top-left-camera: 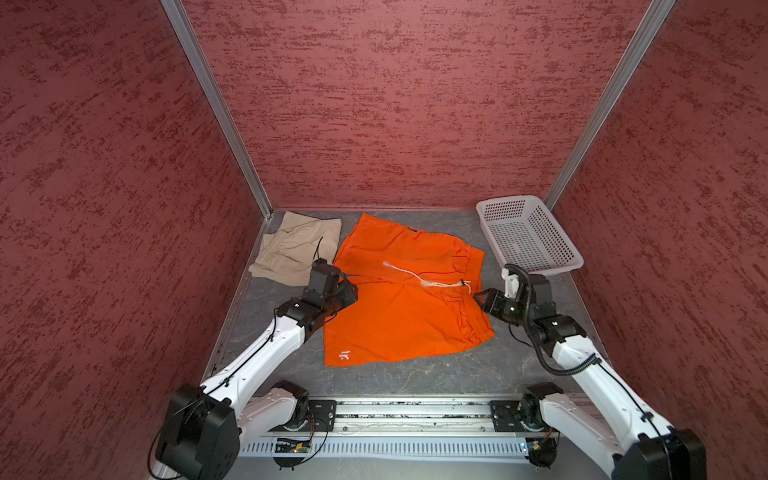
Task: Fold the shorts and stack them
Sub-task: 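Grasp the leg hem nearest the robot with left gripper while right grasps waistband end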
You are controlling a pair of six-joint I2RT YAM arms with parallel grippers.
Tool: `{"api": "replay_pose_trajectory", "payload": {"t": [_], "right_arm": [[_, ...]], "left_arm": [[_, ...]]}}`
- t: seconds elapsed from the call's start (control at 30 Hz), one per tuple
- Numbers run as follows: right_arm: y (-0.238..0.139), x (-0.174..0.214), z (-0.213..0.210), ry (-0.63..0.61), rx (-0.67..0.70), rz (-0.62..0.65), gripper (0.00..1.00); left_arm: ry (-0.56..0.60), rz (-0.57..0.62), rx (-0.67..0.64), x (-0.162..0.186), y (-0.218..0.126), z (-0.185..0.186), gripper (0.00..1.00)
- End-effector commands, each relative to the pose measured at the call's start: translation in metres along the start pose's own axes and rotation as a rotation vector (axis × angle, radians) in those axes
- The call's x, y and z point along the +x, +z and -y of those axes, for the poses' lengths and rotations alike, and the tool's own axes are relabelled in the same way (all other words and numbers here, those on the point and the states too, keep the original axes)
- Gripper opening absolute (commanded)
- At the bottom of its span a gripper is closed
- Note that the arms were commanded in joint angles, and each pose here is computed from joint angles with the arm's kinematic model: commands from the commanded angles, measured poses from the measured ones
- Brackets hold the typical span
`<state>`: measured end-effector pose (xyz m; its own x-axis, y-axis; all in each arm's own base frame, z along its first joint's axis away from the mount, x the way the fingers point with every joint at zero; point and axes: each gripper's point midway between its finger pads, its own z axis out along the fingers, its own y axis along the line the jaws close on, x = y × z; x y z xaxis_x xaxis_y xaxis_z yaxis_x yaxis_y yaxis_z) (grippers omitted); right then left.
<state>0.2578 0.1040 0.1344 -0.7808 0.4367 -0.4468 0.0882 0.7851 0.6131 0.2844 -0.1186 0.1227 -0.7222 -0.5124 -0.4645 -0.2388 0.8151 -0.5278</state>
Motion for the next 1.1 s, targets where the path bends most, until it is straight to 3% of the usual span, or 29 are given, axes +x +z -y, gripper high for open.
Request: {"api": "replay_pose_trajectory", "payload": {"t": [0.0,0.1,0.23,0.37,0.53,0.67,0.8,1.07], "right_arm": [[-0.013,0.005,0.02,0.01,0.112,0.01,0.52],[-0.022,-0.01,0.011,-0.081,0.113,0.051,0.51],[-0.042,-0.045,-0.033,-0.354,0.036,0.109,0.51],[-0.055,-0.07,-0.055,-0.599,0.045,0.142,0.5],[-0.05,-0.068,-0.061,-0.856,0.029,0.101,0.47],[-0.04,-0.054,-0.048,-1.07,0.038,0.041,0.55],[-0.03,-0.043,-0.036,-1.193,0.044,-0.028,0.57],[-0.013,-0.037,-0.03,-1.234,0.021,-0.068,0.54]], "left_arm": [[-0.062,0.026,-0.004,0.006,-0.003,-0.009,0.44],[-0.054,0.007,-0.029,0.014,-0.002,-0.019,0.44],[-0.029,-0.012,-0.018,0.019,-0.001,-0.019,0.44],[-0.079,-0.069,-0.034,0.031,-0.007,-0.023,0.45],[-0.171,-0.123,-0.088,0.05,-0.029,-0.041,0.48],[-0.295,-0.115,-0.098,0.061,-0.049,-0.058,0.5],[-0.434,-0.144,-0.129,0.082,-0.056,-0.079,0.5],[-0.639,-0.179,-0.353,0.119,-0.071,-0.131,0.54]]}}
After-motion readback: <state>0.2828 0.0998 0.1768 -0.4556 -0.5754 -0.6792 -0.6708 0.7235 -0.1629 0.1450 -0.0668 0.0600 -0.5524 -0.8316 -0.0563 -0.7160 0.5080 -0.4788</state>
